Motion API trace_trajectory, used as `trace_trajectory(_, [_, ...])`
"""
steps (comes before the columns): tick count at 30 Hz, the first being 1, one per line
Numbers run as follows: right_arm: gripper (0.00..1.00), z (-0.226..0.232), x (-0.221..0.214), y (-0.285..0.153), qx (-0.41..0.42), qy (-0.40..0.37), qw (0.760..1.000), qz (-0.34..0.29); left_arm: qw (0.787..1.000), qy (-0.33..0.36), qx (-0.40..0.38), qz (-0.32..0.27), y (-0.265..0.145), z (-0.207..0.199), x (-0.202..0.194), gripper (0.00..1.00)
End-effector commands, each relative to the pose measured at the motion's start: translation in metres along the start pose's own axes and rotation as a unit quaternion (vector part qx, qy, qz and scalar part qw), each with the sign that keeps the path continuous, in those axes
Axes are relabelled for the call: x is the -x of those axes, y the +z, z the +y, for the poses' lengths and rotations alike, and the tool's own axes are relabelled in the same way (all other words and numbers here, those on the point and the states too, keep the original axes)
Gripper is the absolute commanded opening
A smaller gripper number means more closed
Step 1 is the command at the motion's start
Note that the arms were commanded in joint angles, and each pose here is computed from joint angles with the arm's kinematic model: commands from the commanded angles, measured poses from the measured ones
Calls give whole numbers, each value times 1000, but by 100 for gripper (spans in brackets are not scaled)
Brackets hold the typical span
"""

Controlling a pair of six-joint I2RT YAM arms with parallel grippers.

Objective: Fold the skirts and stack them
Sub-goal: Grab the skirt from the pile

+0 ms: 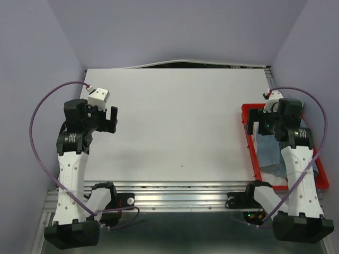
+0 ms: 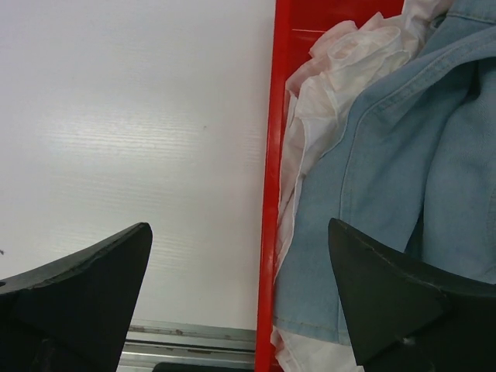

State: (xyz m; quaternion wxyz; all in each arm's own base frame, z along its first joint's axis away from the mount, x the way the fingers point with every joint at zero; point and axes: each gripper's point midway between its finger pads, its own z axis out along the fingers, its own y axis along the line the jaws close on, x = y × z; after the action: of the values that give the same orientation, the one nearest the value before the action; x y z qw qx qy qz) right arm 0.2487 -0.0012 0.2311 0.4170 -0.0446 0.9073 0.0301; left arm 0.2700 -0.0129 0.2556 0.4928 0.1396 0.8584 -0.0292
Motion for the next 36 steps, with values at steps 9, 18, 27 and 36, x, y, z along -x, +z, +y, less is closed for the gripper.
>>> trace_trajectory(9, [100, -53, 71, 9, -142, 99, 981, -93, 999, -16, -24, -36, 3, -2, 41, 99])
trace_trajectory(18, [100, -115, 83, 59, -292, 136, 944, -66, 998, -28, -47, -34, 15, -7, 43, 99])
trace_trajectory(27, [100, -197, 72, 81, -402, 215, 889, -47, 997, -31, -64, -34, 26, -9, 50, 99])
trace_trajectory(36, [100, -243, 40, 106, -422, 270, 865, -30, 996, -35, -78, -35, 35, -11, 52, 99])
